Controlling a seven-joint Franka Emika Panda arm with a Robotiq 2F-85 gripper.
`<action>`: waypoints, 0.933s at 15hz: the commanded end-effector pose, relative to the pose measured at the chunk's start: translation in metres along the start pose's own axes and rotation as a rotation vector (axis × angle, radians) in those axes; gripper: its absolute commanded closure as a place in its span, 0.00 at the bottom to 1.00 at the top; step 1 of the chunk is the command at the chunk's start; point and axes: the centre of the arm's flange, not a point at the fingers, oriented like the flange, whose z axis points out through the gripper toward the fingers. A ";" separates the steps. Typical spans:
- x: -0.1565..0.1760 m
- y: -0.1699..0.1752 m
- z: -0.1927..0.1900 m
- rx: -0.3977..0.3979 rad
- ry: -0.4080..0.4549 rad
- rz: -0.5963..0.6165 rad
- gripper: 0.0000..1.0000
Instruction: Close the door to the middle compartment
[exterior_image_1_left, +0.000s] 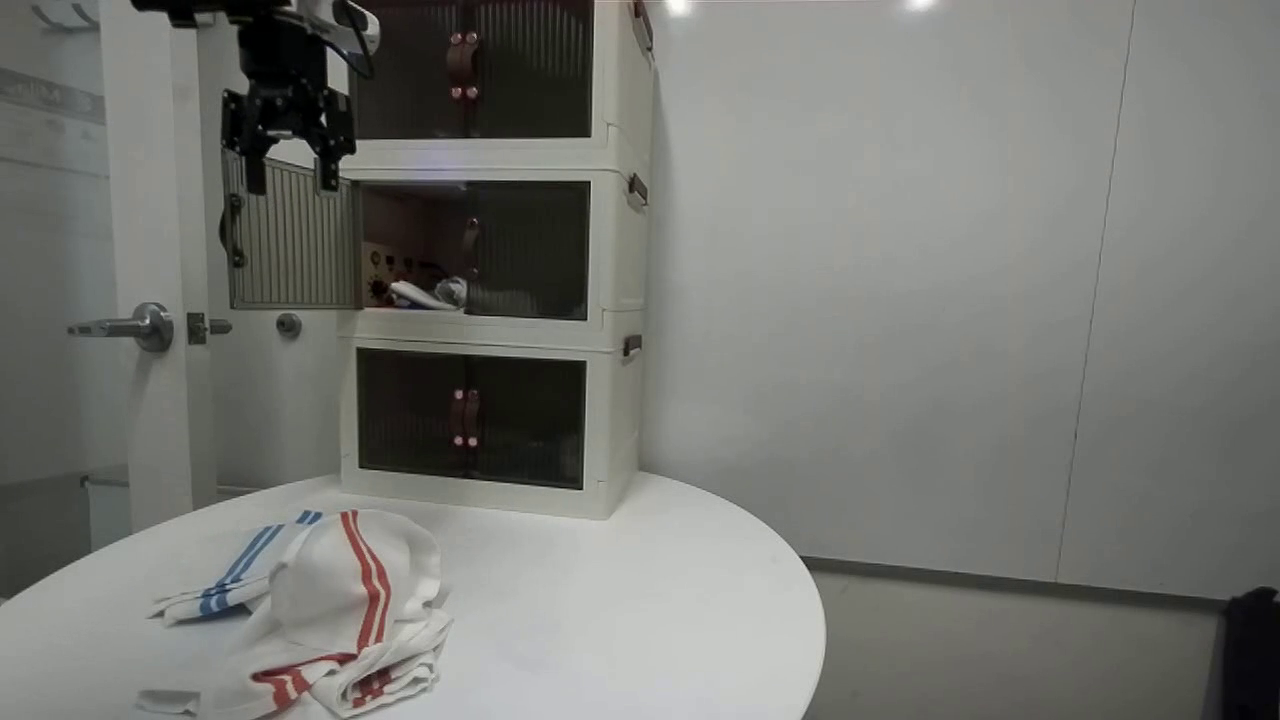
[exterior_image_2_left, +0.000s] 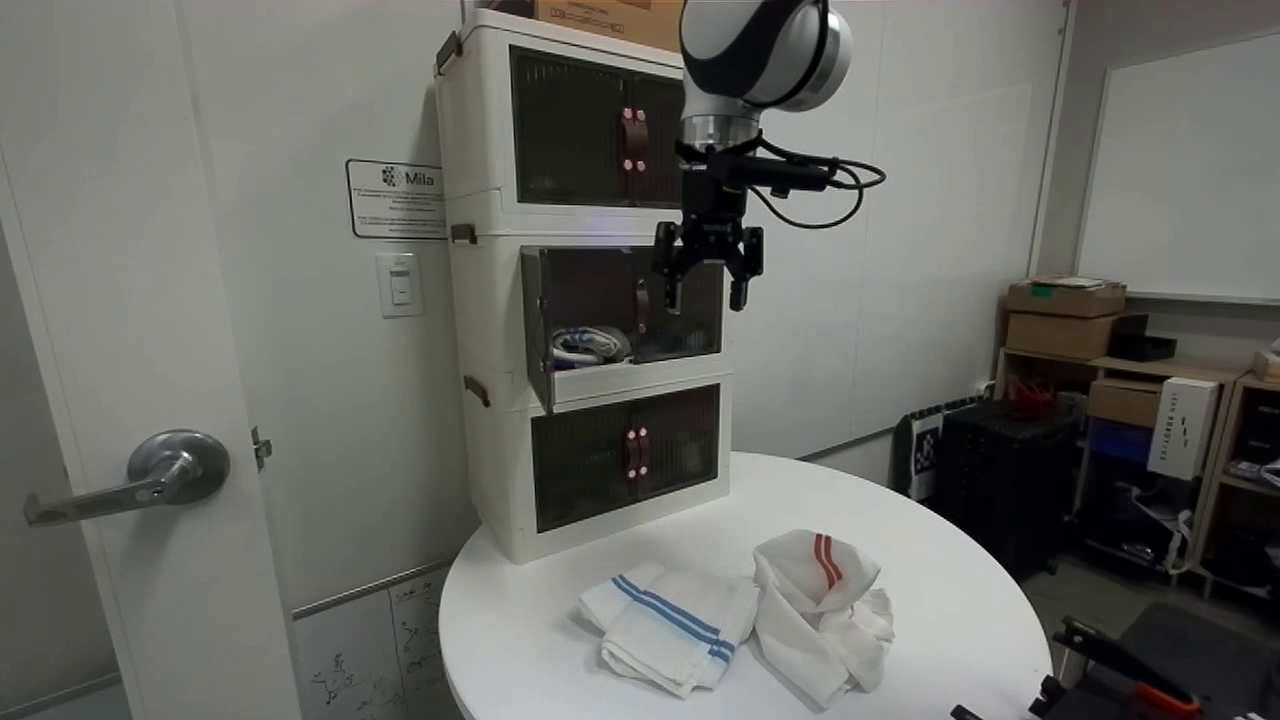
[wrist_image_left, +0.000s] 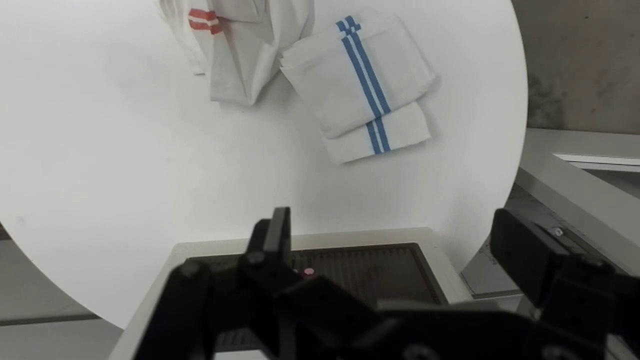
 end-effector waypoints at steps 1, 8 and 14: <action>0.034 -0.037 -0.021 0.026 -0.004 -0.016 0.00; 0.052 -0.092 -0.049 0.048 -0.009 -0.096 0.00; 0.058 -0.120 -0.073 0.094 0.000 -0.131 0.00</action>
